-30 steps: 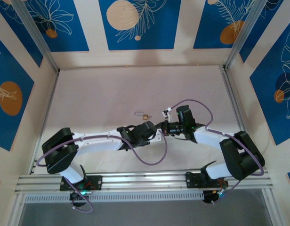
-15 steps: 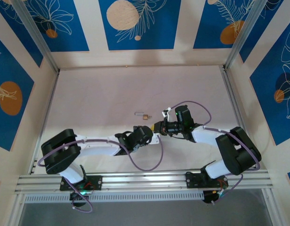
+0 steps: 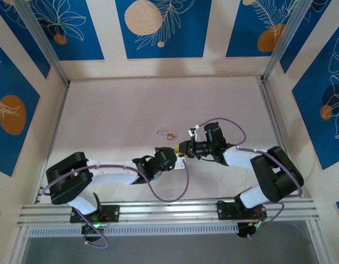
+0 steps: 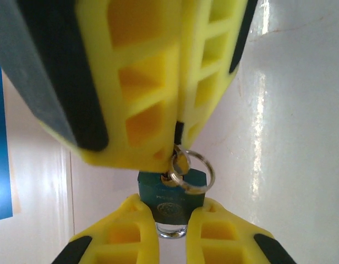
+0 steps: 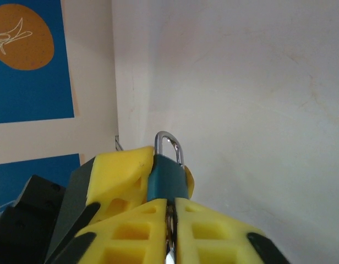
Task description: Unlock with the key
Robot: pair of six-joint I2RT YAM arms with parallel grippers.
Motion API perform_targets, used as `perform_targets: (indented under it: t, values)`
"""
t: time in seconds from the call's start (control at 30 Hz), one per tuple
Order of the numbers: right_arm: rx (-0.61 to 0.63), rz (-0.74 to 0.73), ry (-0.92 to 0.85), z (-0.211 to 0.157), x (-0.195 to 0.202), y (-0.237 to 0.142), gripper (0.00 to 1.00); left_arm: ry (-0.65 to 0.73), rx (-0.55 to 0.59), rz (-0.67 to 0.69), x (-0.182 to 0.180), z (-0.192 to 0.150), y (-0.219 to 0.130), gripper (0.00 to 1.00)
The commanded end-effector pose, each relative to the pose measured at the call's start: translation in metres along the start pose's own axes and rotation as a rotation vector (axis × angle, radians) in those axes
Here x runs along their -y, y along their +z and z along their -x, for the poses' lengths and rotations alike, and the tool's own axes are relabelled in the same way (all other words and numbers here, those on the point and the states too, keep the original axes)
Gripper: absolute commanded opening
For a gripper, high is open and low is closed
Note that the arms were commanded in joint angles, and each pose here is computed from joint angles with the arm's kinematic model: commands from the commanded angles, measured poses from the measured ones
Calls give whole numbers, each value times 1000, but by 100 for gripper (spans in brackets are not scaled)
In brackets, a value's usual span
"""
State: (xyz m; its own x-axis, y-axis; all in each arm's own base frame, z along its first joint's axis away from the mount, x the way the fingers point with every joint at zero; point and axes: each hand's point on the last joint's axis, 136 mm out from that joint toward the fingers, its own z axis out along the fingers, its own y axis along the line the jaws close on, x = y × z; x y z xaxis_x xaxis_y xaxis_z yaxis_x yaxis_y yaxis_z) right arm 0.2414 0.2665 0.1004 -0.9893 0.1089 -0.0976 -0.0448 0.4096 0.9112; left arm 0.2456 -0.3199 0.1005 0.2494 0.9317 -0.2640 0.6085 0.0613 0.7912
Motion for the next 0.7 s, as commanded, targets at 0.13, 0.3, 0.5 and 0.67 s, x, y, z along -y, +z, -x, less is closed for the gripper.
perform_targets:
  t: [0.13, 0.3, 0.5, 0.67]
  values:
    - [-40, -97, -37, -16, 7, -14, 34, -220, 160, -36, -36, 46, -23, 2]
    - [-20, -117, -64, -14, 10, -23, 41, -262, 119, -173, -21, 33, -20, 2]
    - [-15, -104, -121, -15, 7, -27, 45, -284, 92, -266, -9, 30, -19, 2]
    - [-1, -103, -152, -17, 6, -32, 46, -287, 75, -320, -3, 27, -19, 2]
